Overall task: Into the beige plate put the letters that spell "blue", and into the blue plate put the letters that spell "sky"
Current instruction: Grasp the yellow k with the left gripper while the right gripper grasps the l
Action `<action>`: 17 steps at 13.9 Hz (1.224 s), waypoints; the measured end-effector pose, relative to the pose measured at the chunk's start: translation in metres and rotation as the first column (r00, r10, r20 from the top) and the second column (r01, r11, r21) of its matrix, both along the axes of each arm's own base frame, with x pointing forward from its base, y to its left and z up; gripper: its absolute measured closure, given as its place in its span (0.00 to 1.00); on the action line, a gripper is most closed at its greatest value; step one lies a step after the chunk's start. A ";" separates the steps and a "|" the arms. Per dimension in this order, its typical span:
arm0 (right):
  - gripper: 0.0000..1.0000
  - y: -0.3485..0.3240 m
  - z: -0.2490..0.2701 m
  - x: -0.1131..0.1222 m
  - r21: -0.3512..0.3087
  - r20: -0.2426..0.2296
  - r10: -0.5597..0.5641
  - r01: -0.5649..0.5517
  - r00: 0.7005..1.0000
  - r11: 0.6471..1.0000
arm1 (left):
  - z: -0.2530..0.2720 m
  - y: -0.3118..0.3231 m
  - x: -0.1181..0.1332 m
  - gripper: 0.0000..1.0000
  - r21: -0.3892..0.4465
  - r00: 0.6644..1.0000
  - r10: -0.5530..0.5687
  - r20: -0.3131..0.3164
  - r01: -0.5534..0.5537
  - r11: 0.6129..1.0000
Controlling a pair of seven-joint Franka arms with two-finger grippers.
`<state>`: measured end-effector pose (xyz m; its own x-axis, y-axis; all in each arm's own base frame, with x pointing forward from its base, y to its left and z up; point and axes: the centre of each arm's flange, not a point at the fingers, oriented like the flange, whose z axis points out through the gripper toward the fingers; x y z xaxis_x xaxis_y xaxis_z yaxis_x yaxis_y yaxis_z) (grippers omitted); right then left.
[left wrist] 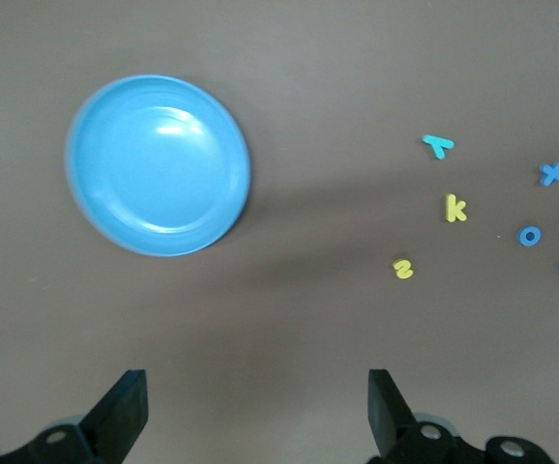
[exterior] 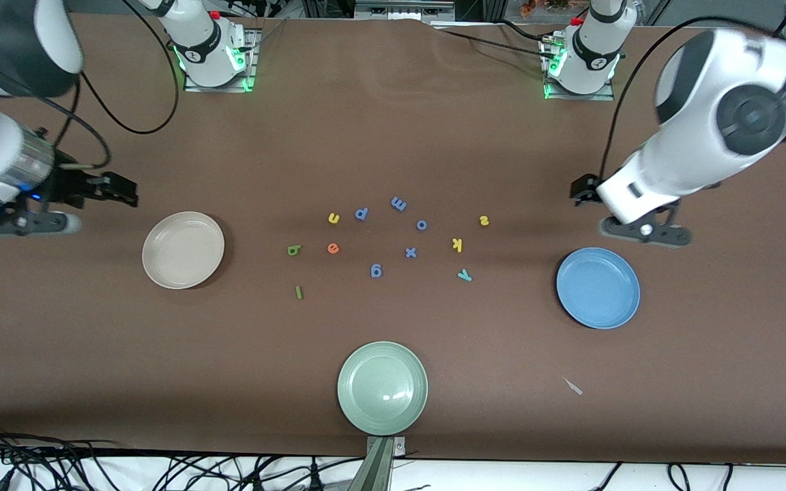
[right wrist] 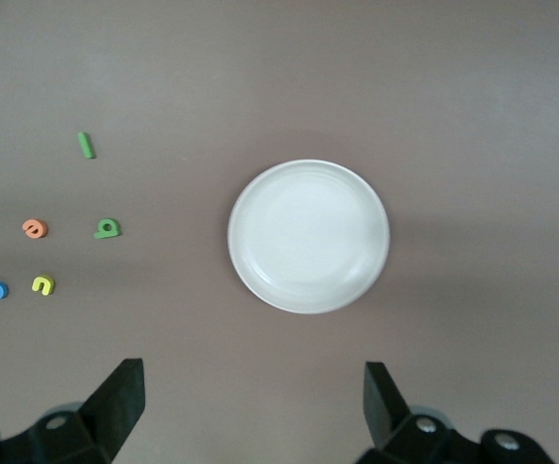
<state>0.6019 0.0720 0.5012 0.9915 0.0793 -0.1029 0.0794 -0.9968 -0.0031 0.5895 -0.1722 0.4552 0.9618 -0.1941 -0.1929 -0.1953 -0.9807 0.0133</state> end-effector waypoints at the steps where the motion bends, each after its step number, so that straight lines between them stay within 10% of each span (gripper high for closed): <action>1: 0.00 0.015 -0.016 0.004 0.000 -0.013 0.024 -0.025 1.000 1.000 | -0.020 -0.019 0.006 0.00 -0.010 1.000 -0.020 0.008 0.020 1.000; 6: 0.00 0.094 -0.118 0.025 0.004 -0.041 0.135 -0.135 0.990 0.991 | -0.141 -0.147 -0.003 0.00 -0.031 0.998 0.051 0.040 -0.050 0.998; 17: 0.00 0.209 -0.293 0.030 0.040 0.118 0.116 -0.122 0.986 0.992 | -0.280 -0.193 -0.033 0.07 -0.024 0.995 0.089 0.039 -0.088 0.996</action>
